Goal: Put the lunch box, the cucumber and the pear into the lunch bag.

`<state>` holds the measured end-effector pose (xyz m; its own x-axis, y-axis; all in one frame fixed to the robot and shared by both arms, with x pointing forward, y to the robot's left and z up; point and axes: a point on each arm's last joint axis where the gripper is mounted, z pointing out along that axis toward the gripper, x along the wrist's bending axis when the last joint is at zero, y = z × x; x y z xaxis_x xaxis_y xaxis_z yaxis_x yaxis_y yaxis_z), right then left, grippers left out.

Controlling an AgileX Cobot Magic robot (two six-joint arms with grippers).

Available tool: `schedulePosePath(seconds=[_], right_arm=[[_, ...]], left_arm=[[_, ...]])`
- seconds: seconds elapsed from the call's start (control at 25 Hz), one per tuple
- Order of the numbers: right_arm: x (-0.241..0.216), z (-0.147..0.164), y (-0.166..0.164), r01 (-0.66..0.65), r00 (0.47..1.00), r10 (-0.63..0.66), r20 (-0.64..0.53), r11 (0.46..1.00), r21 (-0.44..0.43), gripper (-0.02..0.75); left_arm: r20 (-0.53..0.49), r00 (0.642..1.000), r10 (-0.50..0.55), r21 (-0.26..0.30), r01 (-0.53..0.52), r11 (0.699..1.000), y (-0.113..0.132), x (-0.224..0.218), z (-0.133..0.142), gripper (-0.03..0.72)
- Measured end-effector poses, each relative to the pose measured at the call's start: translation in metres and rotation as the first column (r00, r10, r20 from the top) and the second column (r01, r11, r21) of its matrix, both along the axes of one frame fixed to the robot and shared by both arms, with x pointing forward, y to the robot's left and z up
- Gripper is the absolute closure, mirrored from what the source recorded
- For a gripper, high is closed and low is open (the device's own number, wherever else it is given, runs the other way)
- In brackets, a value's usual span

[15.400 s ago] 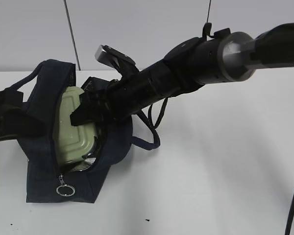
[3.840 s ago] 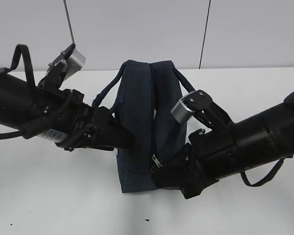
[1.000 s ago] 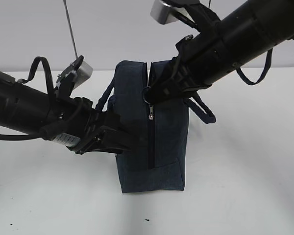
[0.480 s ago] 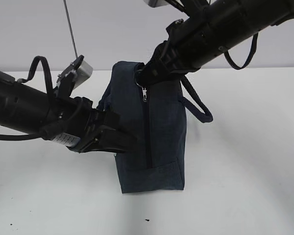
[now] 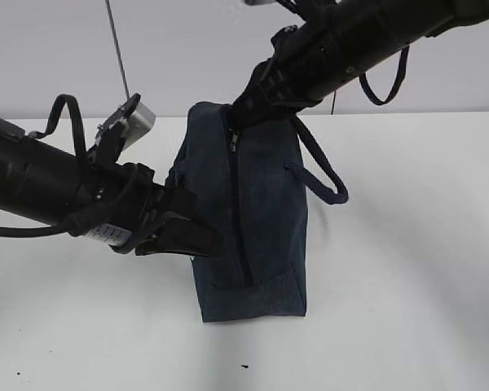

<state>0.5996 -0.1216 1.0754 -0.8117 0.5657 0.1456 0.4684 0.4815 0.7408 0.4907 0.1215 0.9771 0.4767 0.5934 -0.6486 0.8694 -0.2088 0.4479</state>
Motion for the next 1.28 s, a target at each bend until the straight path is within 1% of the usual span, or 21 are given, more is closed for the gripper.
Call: schedulePosePath(seconds=[0.24,0.44,0.64,1.08,1.28], right_arm=[[0.017,-0.005,0.005,0.005,1.0,-0.005,-0.014,1.0,0.007,0.732],[0.022,0.001,-0.006,0.025,0.999,-0.025,-0.027,1.0,0.019,0.732],[0.022,0.003,-0.015,0.013,0.997,-0.01,-0.076,0.999,0.036,0.732],[0.032,0.028,-0.028,0.045,0.999,-0.045,-0.002,0.997,0.063,0.732],[0.043,0.024,-0.027,0.061,0.998,-0.062,0.011,0.996,0.065,0.732]], left_arm=[[0.003,1.0,-0.005,0.003,0.005,1.0,0.0,0.0,0.0,0.697],[0.009,1.0,-0.014,0.01,0.014,1.0,0.0,0.0,0.0,0.697],[0.012,1.0,-0.018,0.016,0.017,1.0,0.001,0.0,0.0,0.697],[0.013,1.0,-0.016,0.018,0.016,1.0,0.001,0.0,0.0,0.698],[0.014,1.0,-0.016,0.018,0.015,1.0,0.001,0.0,0.0,0.698]])
